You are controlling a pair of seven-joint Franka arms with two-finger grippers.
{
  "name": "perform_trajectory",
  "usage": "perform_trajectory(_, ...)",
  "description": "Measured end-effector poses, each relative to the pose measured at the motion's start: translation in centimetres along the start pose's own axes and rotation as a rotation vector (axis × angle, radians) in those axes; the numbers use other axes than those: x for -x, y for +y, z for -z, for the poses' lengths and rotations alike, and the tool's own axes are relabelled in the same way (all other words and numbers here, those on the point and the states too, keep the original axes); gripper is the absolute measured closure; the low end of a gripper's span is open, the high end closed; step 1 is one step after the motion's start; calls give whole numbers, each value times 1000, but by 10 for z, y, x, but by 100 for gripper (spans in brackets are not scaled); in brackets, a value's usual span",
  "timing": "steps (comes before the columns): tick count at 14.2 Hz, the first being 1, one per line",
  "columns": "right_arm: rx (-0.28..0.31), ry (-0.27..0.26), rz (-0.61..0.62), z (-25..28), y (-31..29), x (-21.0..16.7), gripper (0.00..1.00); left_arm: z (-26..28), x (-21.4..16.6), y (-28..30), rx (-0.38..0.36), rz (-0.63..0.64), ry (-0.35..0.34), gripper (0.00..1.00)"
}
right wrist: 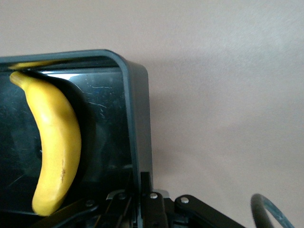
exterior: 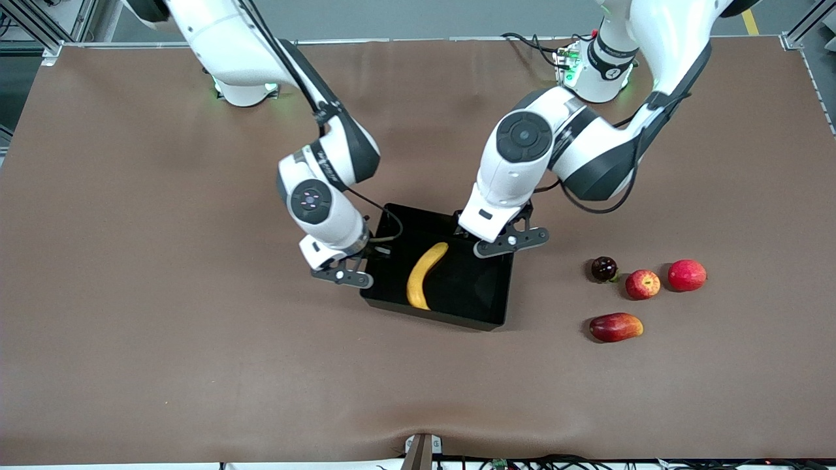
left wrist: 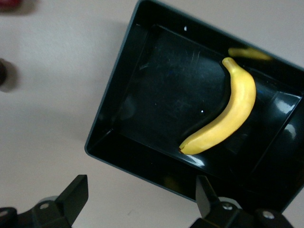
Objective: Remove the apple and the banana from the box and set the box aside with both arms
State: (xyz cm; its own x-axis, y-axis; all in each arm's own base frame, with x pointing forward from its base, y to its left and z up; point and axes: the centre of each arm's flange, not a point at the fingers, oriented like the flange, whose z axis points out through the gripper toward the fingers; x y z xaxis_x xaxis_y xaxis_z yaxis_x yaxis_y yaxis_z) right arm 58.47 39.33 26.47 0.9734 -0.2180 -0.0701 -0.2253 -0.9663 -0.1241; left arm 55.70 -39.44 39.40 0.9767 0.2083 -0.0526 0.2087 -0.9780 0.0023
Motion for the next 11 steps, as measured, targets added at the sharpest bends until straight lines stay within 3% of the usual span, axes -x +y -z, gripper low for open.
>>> perform_trajectory(1, 3, 0, -9, -4, 4, -4, 94, -13, -1, 1, -3, -1, -22, 0)
perform_trajectory(3, -2, 13, -26, 1, 13, -17, 81, -39, -1, 11, 24, -12, -50, 0)
perform_trajectory(5, -7, 15, -37, 17, 16, -29, 60, -62, 3, 27, 58, -43, -46, 0)
perform_trajectory(9, 39, -72, -86, 88, 43, -66, 22, -90, 17, 56, 93, -184, 17, 0)
perform_trajectory(11, 30, -74, -101, 118, 74, -91, 2, -101, 20, 68, 111, -263, 68, 0)
